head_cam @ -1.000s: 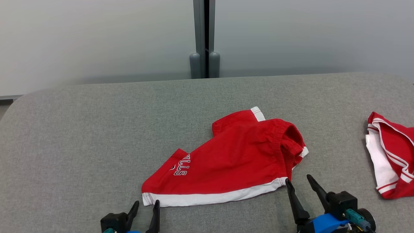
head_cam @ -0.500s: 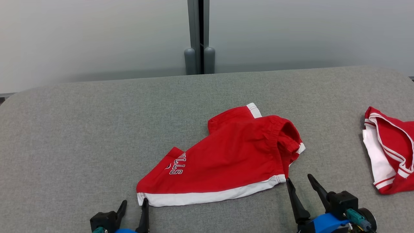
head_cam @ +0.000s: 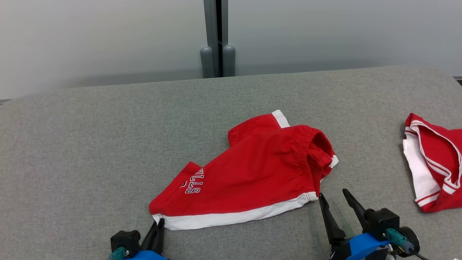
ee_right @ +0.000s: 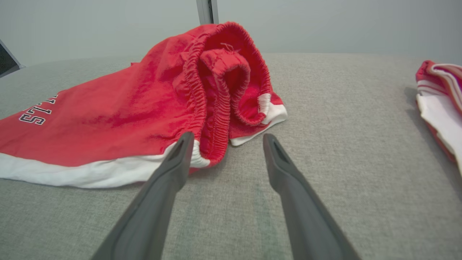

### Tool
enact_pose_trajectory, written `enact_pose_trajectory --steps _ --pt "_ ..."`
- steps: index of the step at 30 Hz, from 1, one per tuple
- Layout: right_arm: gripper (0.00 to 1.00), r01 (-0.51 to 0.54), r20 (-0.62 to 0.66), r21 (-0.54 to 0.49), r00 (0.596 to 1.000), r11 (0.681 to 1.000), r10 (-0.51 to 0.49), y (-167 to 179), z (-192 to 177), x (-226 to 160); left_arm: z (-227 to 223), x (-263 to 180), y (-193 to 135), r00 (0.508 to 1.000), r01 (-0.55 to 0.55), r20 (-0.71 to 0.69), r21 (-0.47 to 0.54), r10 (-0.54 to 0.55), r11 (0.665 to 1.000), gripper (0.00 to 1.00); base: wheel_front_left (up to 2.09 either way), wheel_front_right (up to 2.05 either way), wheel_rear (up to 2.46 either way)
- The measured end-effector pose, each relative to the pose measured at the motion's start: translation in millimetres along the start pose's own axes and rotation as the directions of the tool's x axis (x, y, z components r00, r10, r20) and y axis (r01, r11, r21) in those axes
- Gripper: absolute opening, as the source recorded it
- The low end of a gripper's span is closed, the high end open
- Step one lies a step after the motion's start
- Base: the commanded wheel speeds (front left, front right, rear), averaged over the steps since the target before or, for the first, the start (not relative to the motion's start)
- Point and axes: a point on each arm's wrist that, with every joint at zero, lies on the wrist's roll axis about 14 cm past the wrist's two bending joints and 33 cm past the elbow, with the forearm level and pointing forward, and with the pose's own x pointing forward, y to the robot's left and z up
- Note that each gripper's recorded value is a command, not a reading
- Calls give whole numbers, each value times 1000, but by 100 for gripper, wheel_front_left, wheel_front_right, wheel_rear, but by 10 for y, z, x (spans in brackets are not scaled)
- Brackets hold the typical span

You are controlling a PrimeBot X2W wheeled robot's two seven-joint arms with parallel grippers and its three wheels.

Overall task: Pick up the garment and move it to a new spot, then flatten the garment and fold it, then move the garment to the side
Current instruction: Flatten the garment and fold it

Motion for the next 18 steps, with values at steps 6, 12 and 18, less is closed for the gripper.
enact_pose_trajectory --steps 6,12,18 --pt "100 -3 -7 1 1000 1000 3 8 -21 11 -26 7 13 1000 -4 -12 -1 4 1000 0 0 0 0" --pt "100 -68 -47 6 997 998 68 224 -145 19 1 -18 40 1000 -16 0 -6 16 1000 0 0 0 0" --pt "100 -99 -61 -7 993 995 98 307 -168 82 -10 -47 82 1000 -29 1 -11 29 1000 0 0 0 0"
